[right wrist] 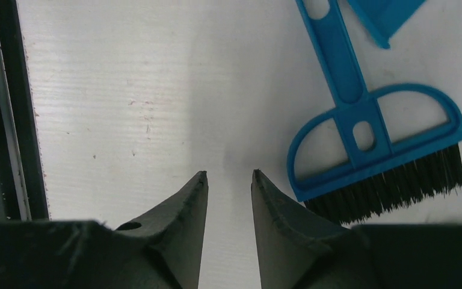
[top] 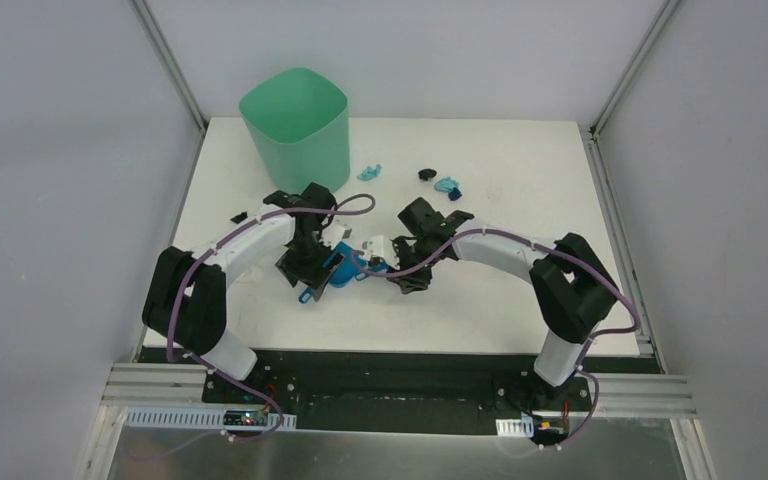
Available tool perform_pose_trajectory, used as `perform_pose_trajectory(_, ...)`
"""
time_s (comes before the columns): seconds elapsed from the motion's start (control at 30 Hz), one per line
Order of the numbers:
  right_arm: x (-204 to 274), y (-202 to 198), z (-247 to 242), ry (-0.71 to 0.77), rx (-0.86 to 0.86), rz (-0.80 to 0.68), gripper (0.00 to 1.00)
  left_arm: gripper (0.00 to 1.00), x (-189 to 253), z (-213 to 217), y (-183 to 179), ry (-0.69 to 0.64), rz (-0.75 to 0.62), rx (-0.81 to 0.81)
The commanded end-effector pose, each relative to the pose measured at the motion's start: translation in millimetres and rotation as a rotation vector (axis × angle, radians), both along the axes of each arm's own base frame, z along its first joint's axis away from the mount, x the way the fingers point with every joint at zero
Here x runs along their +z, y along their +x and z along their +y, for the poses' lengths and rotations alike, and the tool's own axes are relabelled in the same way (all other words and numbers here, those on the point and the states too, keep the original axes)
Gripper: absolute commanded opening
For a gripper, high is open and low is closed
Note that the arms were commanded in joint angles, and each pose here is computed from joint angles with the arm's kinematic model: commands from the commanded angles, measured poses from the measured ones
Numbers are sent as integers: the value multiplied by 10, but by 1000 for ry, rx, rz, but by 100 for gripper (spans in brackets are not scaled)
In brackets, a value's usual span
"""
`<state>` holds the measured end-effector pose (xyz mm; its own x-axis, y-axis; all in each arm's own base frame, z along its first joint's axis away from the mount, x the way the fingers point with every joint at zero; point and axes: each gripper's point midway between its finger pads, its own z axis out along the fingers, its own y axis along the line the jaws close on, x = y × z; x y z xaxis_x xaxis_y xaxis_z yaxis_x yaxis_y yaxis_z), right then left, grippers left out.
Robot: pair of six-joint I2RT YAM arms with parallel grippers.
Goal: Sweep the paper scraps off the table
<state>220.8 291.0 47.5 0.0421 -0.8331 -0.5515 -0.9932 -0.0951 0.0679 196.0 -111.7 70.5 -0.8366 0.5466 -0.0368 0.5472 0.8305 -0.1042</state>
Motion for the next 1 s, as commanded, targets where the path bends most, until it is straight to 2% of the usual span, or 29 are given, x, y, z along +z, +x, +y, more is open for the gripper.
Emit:
perform_pose_trajectory(0.0,22,67,211,45,129,-118,35,68,165,-84,86,-58,-33,18)
perform_pose_trajectory(0.27,-66,158,297,23,128,-149,28,70,393,-69,244,-170,-147,121)
perform_pose_trajectory(0.4,-92,193,277,6,126,-165,25,70,410,-39,277,-176,-163,156)
perform_pose_trajectory(0.57,100,206,291,33,109,-188,25,70,500,-68,343,-224,-185,183)
perform_pose_trajectory(0.67,194,266,313,35,91,-211,24,72,596,-102,430,-260,-244,195)
perform_pose_trajectory(0.87,-32,438,311,-21,52,-222,23,74,791,-49,684,-248,-388,241)
perform_pose_trajectory(0.97,-108,487,290,-38,28,-211,23,74,899,-133,670,-301,-387,251)
